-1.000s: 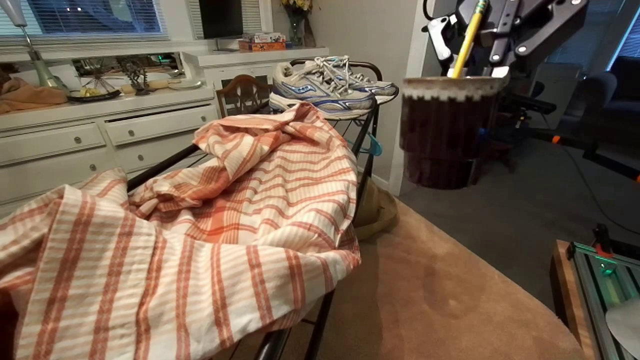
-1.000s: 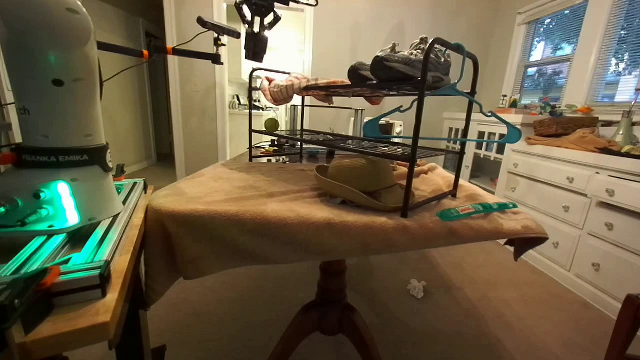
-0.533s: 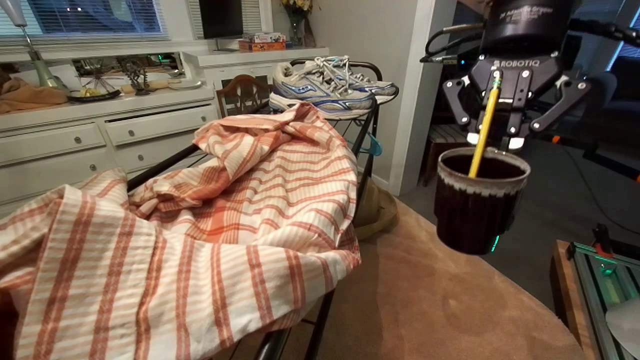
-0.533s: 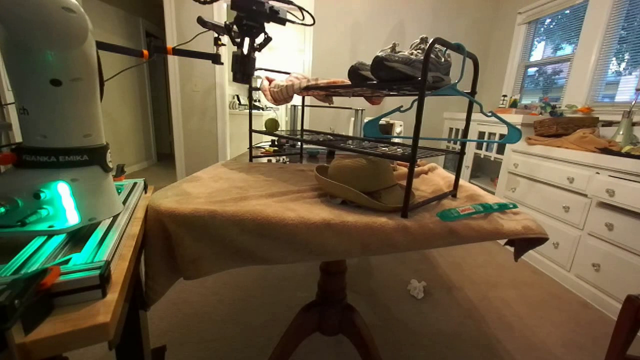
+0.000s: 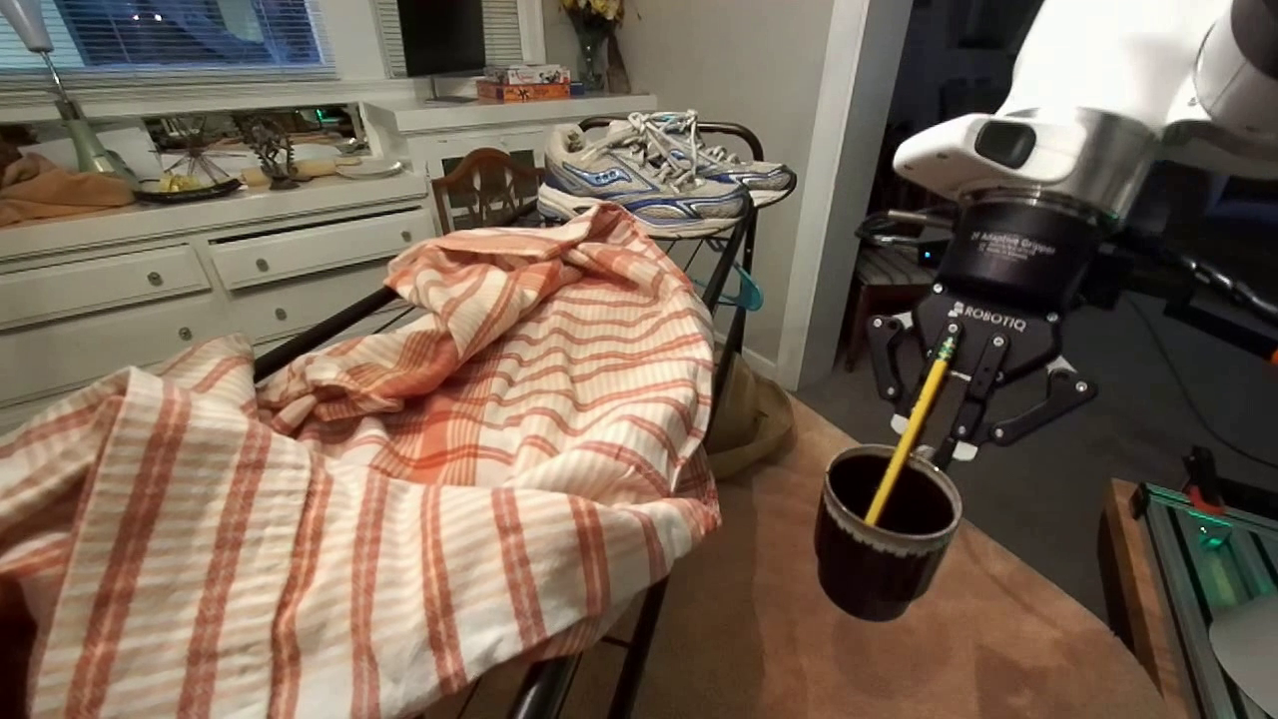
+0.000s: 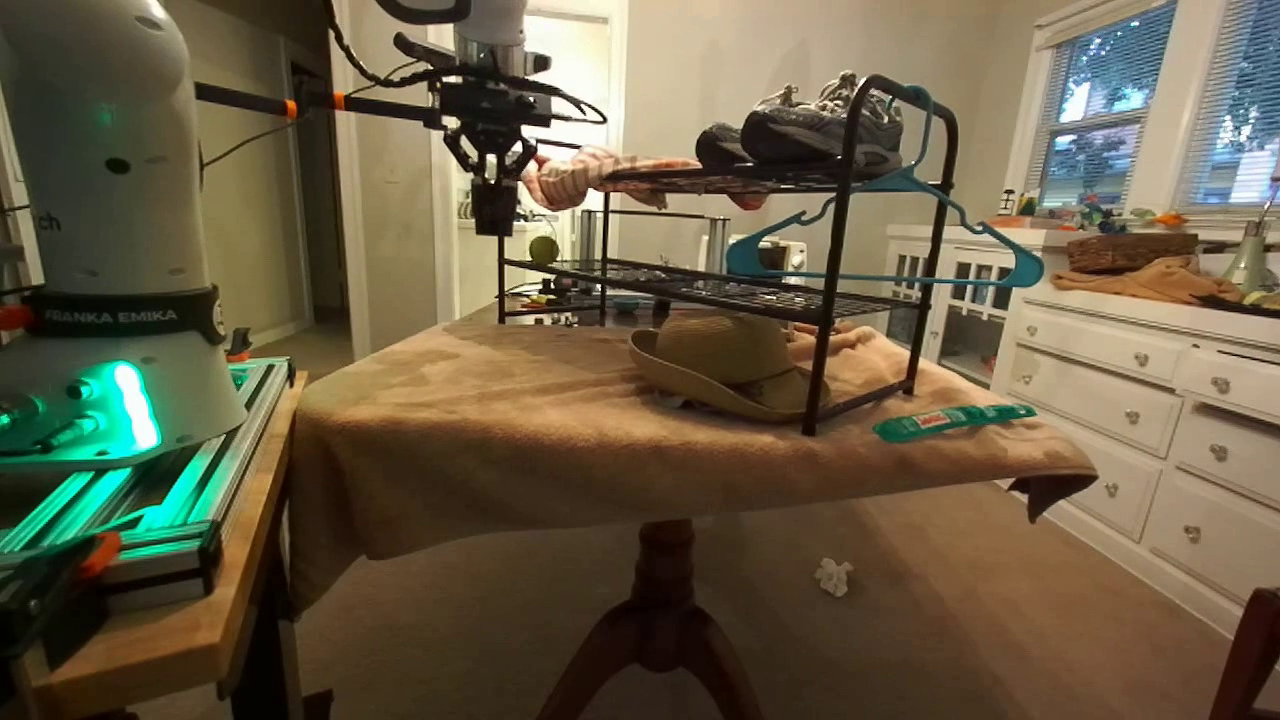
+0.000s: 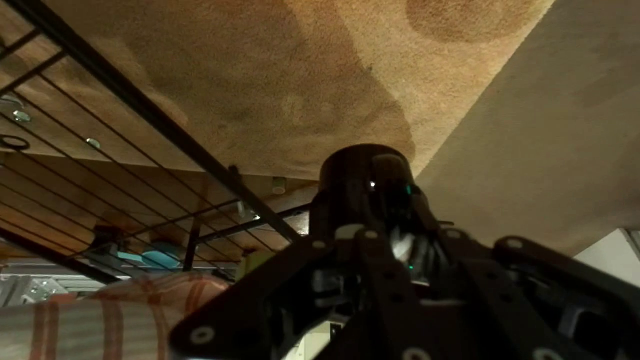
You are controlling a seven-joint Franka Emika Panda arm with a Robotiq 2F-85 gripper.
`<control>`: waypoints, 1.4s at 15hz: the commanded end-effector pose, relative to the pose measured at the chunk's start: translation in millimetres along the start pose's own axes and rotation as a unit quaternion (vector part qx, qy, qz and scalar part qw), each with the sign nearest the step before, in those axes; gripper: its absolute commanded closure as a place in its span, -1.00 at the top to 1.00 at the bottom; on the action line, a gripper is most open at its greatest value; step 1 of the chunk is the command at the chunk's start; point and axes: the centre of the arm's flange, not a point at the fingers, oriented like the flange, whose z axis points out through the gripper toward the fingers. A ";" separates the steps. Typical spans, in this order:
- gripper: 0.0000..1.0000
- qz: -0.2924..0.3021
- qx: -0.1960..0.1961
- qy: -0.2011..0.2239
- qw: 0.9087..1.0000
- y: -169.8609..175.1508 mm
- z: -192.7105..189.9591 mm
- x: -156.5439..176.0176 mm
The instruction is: Remove the brown mug from the rack then take the yellow pencil out of the mug.
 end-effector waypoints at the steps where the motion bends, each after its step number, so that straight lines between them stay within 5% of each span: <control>1: -0.92 0.001 -0.014 0.021 1.000 -19.2 39.1 -6.7; 6: -0.92 0.013 -0.020 0.035 0.999 -22.6 79.6 -6.3; 7: -0.67 0.016 -0.016 0.028 0.999 -7.2 55.1 8.1; 12: -0.67 0.019 -0.008 0.021 1.000 -7.2 71.5 3.7; 13: -0.92 0.018 -0.004 0.025 1.000 -4.2 75.7 3.9; 21: -0.92 0.038 -0.001 0.047 0.998 13.7 113.0 -39.9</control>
